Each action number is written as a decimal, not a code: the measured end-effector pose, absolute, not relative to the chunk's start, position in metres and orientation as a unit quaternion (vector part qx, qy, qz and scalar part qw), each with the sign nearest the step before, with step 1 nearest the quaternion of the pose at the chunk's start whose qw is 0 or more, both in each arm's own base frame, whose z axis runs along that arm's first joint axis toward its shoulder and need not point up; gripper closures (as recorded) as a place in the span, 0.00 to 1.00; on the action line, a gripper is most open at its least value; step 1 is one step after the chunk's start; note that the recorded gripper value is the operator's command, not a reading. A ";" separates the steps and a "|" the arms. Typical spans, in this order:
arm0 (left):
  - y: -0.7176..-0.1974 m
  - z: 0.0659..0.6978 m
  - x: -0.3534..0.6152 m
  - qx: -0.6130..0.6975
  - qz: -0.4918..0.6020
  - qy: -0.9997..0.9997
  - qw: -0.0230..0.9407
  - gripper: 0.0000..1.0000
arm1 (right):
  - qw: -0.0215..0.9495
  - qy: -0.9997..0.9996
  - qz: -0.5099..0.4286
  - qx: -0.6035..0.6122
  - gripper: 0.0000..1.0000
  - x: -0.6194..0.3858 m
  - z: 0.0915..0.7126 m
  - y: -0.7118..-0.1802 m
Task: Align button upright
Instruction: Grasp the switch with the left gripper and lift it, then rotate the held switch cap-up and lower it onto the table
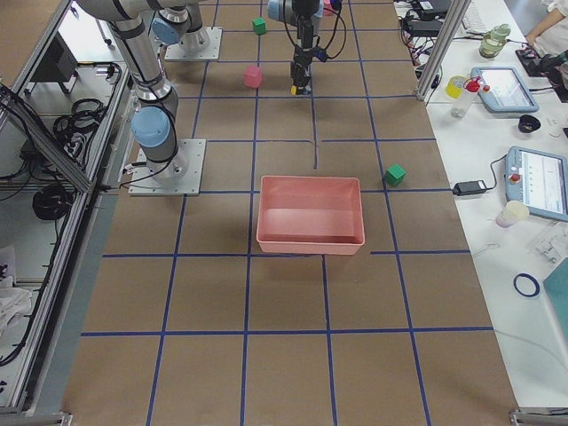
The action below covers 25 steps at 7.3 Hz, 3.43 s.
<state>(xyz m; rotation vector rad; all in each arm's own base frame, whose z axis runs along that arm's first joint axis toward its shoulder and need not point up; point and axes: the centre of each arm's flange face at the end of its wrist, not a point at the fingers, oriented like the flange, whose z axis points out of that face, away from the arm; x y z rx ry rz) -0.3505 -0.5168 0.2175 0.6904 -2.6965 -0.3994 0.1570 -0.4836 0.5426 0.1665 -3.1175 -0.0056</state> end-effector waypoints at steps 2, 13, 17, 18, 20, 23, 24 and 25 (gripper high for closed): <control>-0.537 0.223 -0.322 0.351 -0.202 -0.885 0.227 1.00 | 0.010 -0.999 -0.002 0.053 0.00 0.157 0.542 -0.484; -0.546 0.141 -0.219 0.479 -0.416 -0.651 0.416 1.00 | 0.010 -0.998 -0.005 0.054 0.00 0.157 0.539 -0.483; -0.540 0.123 -0.221 0.492 -0.448 -0.617 0.422 1.00 | 0.010 -0.998 -0.006 0.054 0.00 0.157 0.539 -0.483; -0.539 0.118 -0.222 0.493 -0.451 -0.613 0.421 1.00 | 0.010 -0.998 -0.006 0.054 0.00 0.157 0.539 -0.483; -0.539 0.111 -0.222 0.496 -0.456 -0.610 0.418 1.00 | 0.010 -0.999 -0.006 0.053 0.00 0.157 0.539 -0.483; -0.539 0.105 -0.222 0.498 -0.458 -0.609 0.414 1.00 | 0.010 -0.999 -0.006 0.053 0.00 0.157 0.539 -0.483; -0.539 0.104 -0.221 0.499 -0.459 -0.609 0.412 0.99 | 0.010 -0.999 -0.006 0.053 0.00 0.157 0.539 -0.483; -0.539 0.103 -0.221 0.500 -0.459 -0.609 0.411 0.98 | 0.010 -0.999 -0.006 0.053 0.00 0.157 0.539 -0.483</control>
